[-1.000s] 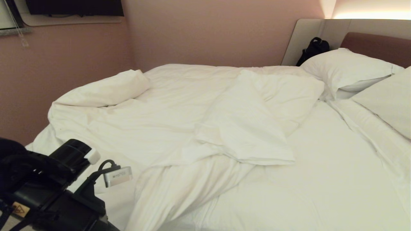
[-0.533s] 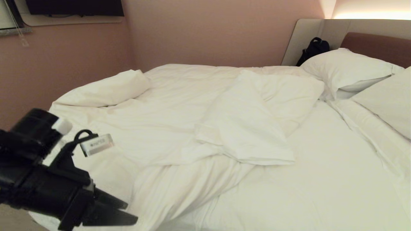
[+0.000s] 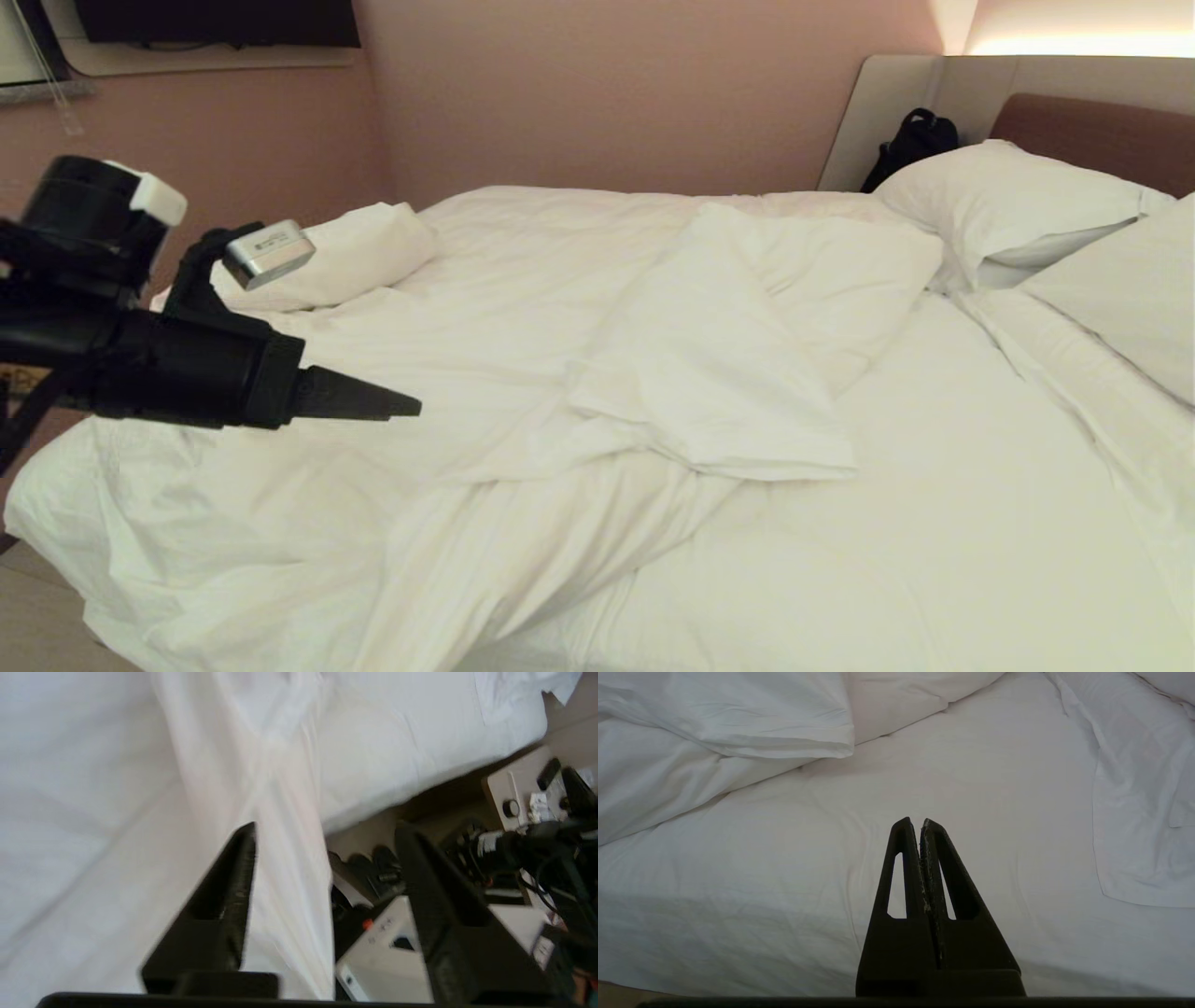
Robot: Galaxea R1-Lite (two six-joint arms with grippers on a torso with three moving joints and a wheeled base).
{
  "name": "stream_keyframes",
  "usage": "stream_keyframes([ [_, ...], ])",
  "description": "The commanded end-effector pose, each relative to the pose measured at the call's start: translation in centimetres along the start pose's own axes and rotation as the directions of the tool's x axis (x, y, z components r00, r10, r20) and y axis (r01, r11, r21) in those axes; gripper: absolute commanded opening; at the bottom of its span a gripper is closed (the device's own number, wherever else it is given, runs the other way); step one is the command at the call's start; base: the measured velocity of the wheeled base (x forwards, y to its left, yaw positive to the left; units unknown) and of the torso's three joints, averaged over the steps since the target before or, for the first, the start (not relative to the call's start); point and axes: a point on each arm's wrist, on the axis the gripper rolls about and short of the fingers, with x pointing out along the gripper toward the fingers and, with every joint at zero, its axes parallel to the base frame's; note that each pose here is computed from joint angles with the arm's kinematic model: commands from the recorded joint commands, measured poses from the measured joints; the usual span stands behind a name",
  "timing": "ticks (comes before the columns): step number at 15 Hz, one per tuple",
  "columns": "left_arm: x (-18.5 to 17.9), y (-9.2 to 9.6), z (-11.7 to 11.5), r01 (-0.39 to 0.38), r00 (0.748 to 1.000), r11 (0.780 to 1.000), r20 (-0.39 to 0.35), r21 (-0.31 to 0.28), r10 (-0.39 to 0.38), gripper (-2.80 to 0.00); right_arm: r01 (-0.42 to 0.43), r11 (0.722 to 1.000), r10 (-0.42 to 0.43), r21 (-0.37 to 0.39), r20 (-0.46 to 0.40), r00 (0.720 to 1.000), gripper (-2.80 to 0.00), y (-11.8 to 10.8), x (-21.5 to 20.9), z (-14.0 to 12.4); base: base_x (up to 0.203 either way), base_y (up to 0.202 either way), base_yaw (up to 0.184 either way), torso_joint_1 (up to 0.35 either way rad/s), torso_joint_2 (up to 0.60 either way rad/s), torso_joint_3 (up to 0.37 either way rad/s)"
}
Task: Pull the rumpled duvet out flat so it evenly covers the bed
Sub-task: Flatten the corners of the folded blanket
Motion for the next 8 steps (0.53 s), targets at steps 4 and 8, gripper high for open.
stream_keyframes([
  [4,4.6,4.4,1.7,0.002,0.999,0.999,-0.035,-0.038,-0.003,-2.80,0.000,1.000,0.000,0.000,0.000,1.000,-2.80,0.0,0.0,0.0,0.000,0.000,0.000,0.000,0.00,0.000],
  [8,8.2,4.6,3.9,-0.047,0.998,0.997,-0.052,-0.069,0.043,-2.80,0.000,1.000,0.000,0.000,0.000,1.000,-2.80,0.0,0.0,0.0,0.000,0.000,0.000,0.000,0.00,0.000],
])
